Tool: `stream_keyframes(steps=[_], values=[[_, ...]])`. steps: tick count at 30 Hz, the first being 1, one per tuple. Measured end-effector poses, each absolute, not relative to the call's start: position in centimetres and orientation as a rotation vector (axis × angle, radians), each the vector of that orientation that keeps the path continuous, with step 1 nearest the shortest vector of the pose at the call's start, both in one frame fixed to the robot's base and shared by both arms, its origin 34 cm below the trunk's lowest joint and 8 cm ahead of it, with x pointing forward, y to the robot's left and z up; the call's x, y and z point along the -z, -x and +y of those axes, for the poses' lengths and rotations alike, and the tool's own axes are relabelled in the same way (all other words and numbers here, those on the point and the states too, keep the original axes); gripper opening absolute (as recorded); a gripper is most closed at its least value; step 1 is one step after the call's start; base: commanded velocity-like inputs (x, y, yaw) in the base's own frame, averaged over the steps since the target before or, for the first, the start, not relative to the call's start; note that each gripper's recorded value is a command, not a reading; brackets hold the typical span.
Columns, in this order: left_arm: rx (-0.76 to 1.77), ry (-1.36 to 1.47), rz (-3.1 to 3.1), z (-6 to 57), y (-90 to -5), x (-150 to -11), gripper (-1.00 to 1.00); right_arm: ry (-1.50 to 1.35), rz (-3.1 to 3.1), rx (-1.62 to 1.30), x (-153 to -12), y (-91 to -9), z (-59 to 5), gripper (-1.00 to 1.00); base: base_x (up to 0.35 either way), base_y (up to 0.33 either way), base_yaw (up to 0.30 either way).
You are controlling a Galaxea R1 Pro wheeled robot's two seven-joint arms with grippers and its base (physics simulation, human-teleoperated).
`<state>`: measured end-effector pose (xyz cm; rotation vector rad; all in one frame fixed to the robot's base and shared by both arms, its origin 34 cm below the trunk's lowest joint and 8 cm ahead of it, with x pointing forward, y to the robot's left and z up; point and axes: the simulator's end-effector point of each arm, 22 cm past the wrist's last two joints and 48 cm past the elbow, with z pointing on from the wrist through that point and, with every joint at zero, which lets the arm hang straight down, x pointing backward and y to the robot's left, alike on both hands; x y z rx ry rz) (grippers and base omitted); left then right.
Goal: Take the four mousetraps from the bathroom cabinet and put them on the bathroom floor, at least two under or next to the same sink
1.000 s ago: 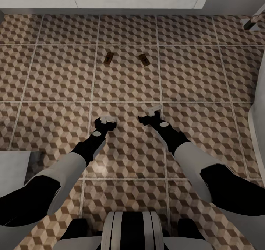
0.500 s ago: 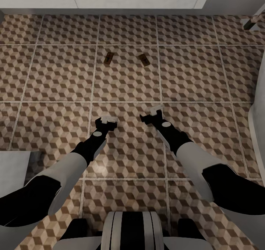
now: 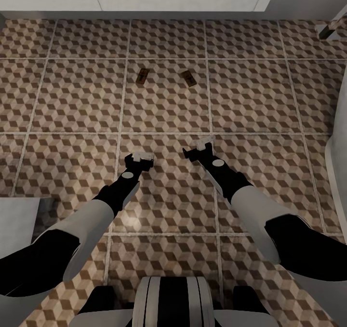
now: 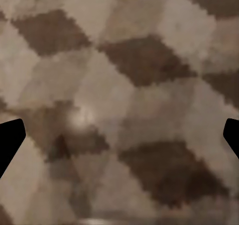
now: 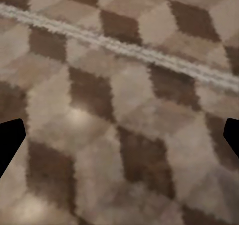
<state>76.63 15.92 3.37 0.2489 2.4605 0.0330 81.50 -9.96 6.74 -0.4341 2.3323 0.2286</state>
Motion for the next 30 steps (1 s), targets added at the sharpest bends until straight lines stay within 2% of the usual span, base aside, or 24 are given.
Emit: stream_keyframes(steps=[30], values=[[-0.047, -0.245, 2.386, 16.1, -79.9, -9.1, 1.0, 0.436, 2.249, -0.207, -13.1, -84.7, -10.0, 1.0, 0.0, 0.0, 0.0]])
